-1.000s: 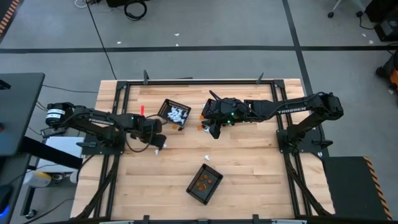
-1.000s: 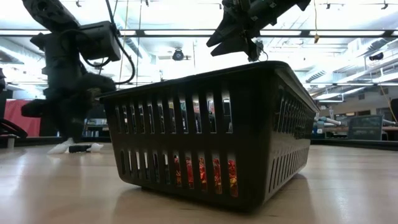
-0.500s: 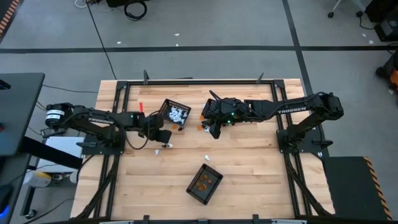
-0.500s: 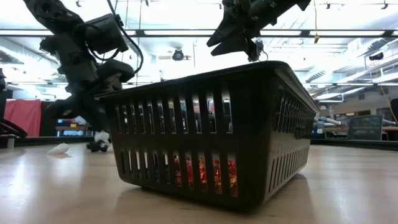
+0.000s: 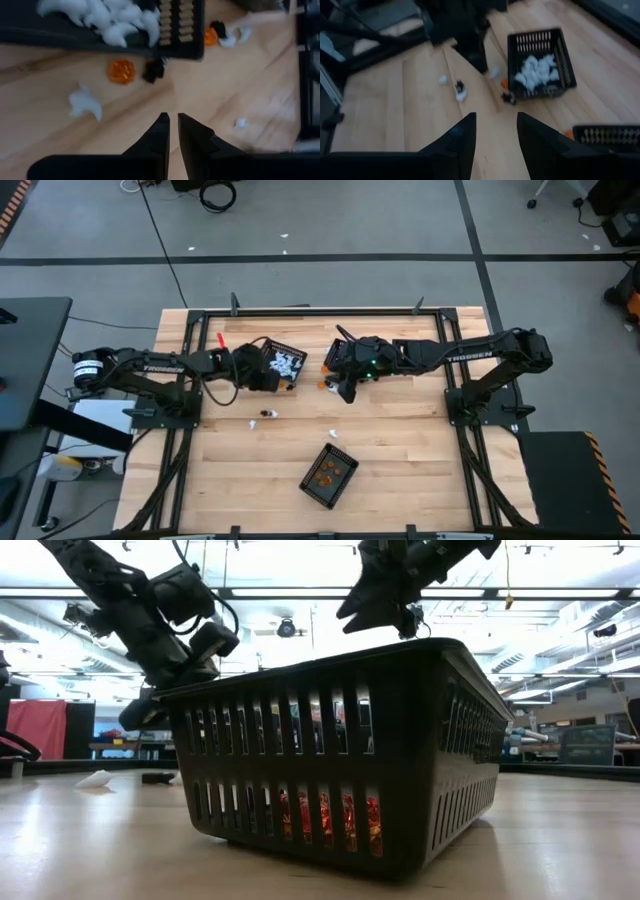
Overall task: Sort Halloween decoration
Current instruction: Put the white ghost toy into the top left black basket
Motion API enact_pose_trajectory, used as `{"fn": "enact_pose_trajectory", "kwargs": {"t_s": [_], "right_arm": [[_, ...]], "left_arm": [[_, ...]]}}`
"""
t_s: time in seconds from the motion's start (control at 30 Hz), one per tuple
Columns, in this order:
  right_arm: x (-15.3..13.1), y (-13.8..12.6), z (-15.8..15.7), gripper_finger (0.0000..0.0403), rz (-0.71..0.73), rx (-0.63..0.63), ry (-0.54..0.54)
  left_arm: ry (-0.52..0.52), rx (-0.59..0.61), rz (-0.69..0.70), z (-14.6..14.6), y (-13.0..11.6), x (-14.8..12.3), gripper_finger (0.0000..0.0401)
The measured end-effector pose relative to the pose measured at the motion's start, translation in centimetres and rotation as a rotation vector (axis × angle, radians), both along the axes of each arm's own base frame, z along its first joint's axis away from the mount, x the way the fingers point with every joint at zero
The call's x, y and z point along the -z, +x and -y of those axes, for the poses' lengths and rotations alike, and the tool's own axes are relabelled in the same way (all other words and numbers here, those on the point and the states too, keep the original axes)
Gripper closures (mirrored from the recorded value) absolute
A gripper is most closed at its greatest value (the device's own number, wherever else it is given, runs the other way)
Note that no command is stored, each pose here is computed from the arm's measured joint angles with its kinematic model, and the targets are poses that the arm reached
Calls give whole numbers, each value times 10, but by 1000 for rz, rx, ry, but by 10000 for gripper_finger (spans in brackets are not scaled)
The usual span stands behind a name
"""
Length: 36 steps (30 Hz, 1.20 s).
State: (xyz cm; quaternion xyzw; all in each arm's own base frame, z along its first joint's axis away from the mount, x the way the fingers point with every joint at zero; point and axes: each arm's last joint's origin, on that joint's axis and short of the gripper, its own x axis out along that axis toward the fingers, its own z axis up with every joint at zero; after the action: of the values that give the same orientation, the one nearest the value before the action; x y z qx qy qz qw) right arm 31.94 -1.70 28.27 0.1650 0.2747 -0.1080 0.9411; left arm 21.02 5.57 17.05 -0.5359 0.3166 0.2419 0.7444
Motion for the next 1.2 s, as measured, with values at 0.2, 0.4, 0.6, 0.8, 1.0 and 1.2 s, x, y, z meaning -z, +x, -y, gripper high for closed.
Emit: {"fn": "enact_pose_trajectory", "kwargs": {"t_s": [0.2, 0.4, 0.6, 0.8, 1.0, 1.2], "right_arm": [[7, -5, 0, 256, -84, -10, -1], [6, -5, -1, 256, -81, -2, 13], [5, -4, 4, 256, -66, 10, -13], [0, -1, 12, 256, -3, 30, -14], [-1, 0, 10, 256, 19, 21, 3], [-1, 1, 6, 256, 20, 12, 17]], "left_arm": [[57, 22, -97, 11, -2, 2, 356], [231, 279, -164, 37, 9, -26, 355], [456, 540, -170, 63, 22, -39, 332], [509, 704, -255, 71, 35, -14, 242], [559, 803, -285, 72, 50, 9, 183], [533, 860, -389, 71, 52, 31, 189]]}}
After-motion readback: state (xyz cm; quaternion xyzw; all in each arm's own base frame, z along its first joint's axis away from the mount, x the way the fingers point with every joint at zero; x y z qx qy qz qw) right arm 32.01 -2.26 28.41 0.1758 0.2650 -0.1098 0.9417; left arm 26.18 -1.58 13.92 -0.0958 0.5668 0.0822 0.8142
